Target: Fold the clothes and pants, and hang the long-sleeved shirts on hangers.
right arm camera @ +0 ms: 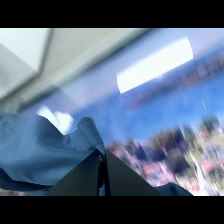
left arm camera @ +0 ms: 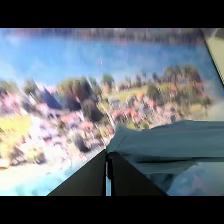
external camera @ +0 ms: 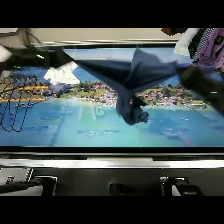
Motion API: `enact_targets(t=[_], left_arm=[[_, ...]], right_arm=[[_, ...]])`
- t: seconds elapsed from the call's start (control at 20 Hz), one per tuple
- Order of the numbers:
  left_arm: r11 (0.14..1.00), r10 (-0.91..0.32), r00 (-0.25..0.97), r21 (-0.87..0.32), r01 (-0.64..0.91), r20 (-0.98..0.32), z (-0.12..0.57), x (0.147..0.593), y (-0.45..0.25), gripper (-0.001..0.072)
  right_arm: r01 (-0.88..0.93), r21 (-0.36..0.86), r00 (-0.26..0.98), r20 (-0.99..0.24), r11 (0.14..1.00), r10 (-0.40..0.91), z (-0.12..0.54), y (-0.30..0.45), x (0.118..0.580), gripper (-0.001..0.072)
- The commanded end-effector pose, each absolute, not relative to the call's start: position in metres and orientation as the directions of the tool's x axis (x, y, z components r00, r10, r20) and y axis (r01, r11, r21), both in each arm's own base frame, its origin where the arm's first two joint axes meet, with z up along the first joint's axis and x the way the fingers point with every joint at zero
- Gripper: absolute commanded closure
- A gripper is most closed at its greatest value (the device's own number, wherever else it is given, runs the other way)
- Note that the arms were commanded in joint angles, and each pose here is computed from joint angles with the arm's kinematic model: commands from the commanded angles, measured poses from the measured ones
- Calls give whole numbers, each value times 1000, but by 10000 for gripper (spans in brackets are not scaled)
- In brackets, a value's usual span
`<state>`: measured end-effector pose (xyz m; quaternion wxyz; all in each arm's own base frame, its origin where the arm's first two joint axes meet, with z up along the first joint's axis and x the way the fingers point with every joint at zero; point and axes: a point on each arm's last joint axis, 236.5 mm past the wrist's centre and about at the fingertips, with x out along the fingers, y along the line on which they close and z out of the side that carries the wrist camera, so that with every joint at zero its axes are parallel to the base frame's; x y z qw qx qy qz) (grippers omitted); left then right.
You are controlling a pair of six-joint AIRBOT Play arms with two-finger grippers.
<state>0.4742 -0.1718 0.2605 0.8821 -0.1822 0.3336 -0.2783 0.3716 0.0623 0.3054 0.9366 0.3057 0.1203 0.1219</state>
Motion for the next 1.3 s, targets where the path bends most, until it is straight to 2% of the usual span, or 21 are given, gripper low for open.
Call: enact_targets(t=[0.0,0.15,0.3,0.4,0.5,0.55,0.7,0.85,0.95,1.1,1.25], left_arm=[[857,-494,797,-349,380,-346,368,417,-124,696],[866,-479,846,-283,412,-235,422,363,-118,696],[876,-463,870,-240,419,-172,448,331,-113,695],[875,-461,875,-237,422,-147,456,326,-113,695],[876,-456,880,-241,418,-134,457,333,-112,695],[877,-454,880,-247,413,-138,454,340,-111,695],[876,-455,863,-288,388,-220,421,380,-113,695],[877,-453,819,-339,340,-351,357,439,-115,695],[877,-452,768,-384,289,-455,298,481,-116,695],[874,-449,662,-450,184,-601,196,531,-118,695],[870,-450,550,-486,89,-704,105,555,-123,695]], right_arm=[[-298,529,954,132,794,270,423,60,292,684],[-374,491,924,269,787,271,479,62,246,684],[-412,465,897,356,783,260,514,61,223,684],[-421,471,885,399,775,238,527,56,221,684],[-399,488,898,380,776,222,522,51,241,684],[-377,515,915,339,770,221,511,50,260,684],[-257,596,964,100,761,247,440,51,348,684],[-70,686,939,-200,725,279,323,52,446,683],[51,732,883,-351,679,312,241,56,496,682],[201,753,782,-508,626,360,126,75,541,682],[269,733,722,-583,625,373,47,103,562,682]])
